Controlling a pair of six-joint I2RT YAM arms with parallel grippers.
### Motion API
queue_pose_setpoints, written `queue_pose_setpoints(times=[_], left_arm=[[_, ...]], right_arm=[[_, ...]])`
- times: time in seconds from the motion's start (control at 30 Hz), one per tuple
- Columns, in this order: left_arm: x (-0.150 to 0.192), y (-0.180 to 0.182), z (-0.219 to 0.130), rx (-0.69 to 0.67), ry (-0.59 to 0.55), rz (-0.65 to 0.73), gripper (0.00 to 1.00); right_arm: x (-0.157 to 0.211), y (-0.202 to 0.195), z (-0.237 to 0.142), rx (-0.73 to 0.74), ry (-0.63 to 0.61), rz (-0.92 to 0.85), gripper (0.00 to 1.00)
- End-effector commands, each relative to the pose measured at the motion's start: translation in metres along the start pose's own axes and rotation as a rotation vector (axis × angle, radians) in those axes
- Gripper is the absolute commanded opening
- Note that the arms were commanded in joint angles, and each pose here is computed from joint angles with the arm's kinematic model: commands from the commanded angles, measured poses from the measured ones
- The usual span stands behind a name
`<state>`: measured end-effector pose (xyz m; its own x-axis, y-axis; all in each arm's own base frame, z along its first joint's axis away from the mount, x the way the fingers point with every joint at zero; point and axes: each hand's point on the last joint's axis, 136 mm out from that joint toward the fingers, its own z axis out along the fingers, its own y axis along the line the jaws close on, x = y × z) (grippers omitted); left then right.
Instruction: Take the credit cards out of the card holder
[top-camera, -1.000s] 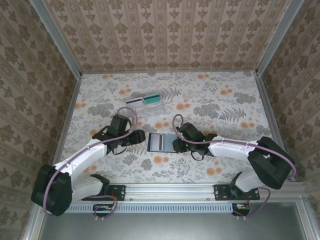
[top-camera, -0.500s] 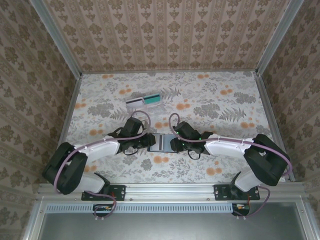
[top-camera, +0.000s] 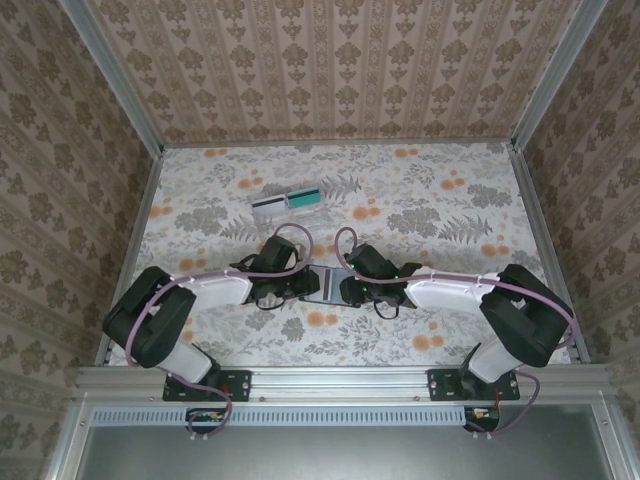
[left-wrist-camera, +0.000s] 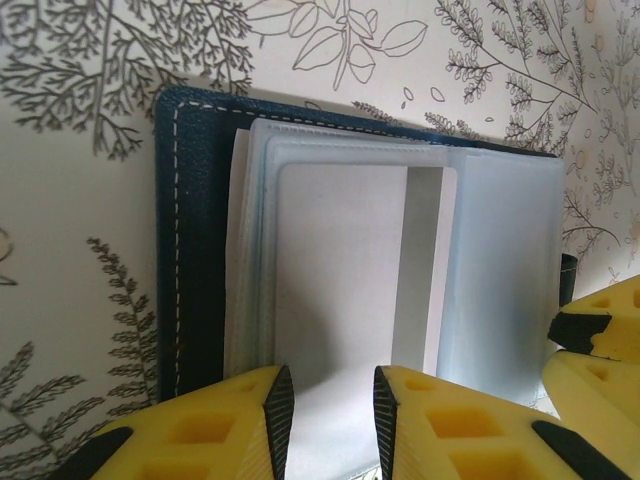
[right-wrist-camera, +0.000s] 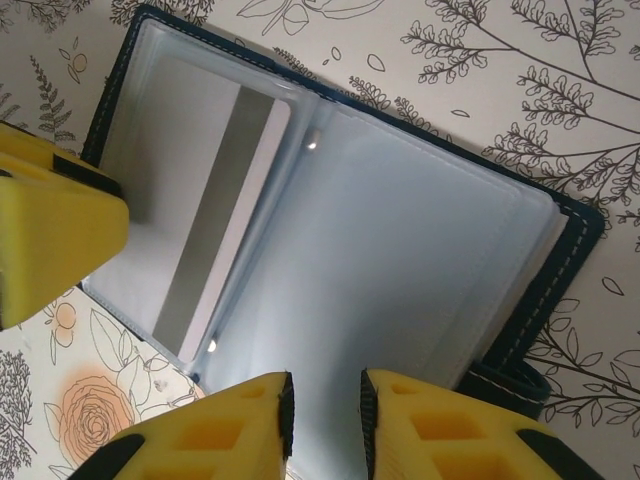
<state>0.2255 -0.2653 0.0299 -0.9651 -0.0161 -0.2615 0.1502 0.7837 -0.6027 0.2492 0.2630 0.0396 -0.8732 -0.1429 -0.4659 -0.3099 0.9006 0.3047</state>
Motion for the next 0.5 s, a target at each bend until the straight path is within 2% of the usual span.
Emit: queue_pose_setpoints(times=[0.0,0.27,0.37,0.47], left_arm=[[0.012,0.012,0.006,-0.055,0.047,-0.03,0.31],[0.014,0.013,0.005,-0.061,0.051,-0.037,0.31],[0.015,0.012,0.004,-0.056,0.054,-0.037,0.31],[0.015,0.012,0.004,-0.053,0.055,-0.039,0.31]], right_arm=[[-0.008,0.013,-0.003,-0.036,-0.005,0.026,0.26],[-0.023,0.043,0.007,-0.208,0.026,0.179,0.25],[-0.025,0.04,0.017,-0.212,0.045,0.236,0.2],[-0.024,0.035,0.024,-0.195,0.065,0.272,0.2]])
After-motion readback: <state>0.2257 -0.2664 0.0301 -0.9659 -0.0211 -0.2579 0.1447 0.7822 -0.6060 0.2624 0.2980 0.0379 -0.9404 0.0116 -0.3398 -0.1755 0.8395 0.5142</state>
